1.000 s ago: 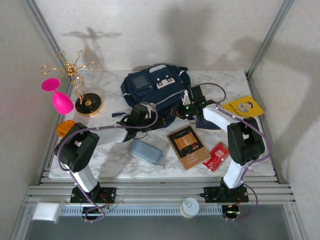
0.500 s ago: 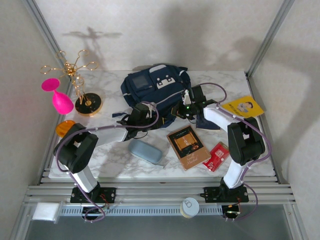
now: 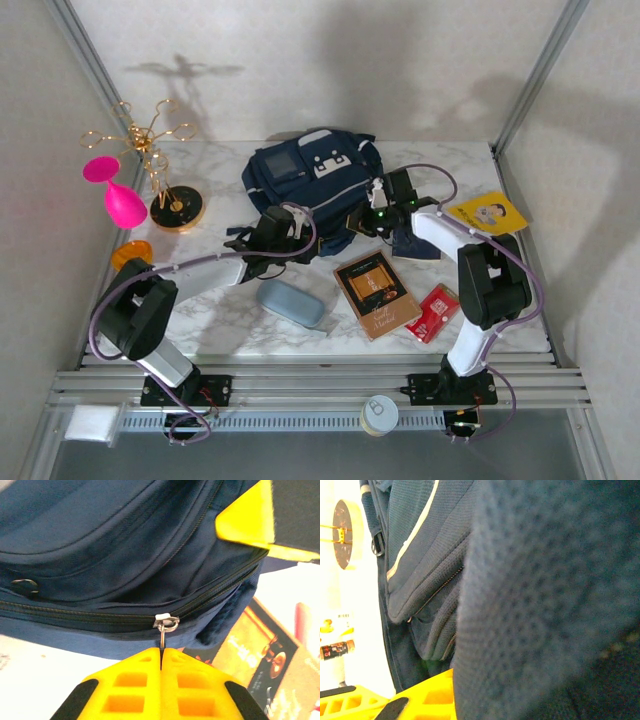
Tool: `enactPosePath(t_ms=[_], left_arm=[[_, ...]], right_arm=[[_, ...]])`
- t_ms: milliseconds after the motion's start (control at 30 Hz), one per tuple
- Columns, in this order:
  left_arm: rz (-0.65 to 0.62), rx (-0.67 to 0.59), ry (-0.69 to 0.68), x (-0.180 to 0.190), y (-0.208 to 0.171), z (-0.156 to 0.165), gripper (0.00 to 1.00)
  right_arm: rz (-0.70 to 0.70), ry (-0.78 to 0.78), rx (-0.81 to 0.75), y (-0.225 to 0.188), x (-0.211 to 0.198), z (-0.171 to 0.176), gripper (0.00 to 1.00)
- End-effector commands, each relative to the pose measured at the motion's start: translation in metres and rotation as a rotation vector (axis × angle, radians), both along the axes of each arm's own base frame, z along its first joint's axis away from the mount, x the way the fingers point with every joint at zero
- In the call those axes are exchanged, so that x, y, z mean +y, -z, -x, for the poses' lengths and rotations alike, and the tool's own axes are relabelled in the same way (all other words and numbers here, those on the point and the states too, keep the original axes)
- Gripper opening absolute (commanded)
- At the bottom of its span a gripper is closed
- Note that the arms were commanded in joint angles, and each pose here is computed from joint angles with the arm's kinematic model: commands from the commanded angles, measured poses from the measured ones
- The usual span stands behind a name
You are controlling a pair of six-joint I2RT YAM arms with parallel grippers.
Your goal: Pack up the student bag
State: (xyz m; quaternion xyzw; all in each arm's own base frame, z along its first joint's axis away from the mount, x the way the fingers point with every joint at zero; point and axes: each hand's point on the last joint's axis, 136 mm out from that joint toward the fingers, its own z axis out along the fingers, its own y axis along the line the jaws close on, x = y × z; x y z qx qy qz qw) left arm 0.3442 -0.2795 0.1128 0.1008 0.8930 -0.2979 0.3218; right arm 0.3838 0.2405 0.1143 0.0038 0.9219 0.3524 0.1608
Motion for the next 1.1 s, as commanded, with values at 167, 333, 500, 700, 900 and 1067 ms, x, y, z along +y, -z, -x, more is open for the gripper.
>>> enactPosePath(t_ms=[167,333,500,700,900,1067], left_arm=[[-0.046,0.005,0.056,0.004,0.008,0.009,0.0],[-0.044,0.024,0.064,0.0,0.015,0.008,0.0],[-0.028,0.01,0.064,-0.005,0.007,0.004,0.0],[-0.008,0.017,0.073,-0.01,0.007,0.003,0.0],[-0.004,0.024,0.074,-0.014,0.008,0.003,0.0],[-0.012,0.031,0.068,-0.013,0.014,0.002,0.0]], right_arm=[[-0.015,0.028,-0.17,-0.044,-0.006,-0.031,0.0],[0.014,0.074,-0.124,-0.033,-0.014,-0.027,0.37],[0.081,0.255,0.016,-0.014,-0.038,-0.001,0.8],[-0.083,0.361,0.145,0.001,0.002,0.041,0.99],[-0.137,0.547,0.188,0.015,0.025,0.032,0.99],[-0.138,0.638,0.177,0.033,0.022,0.008,0.9]])
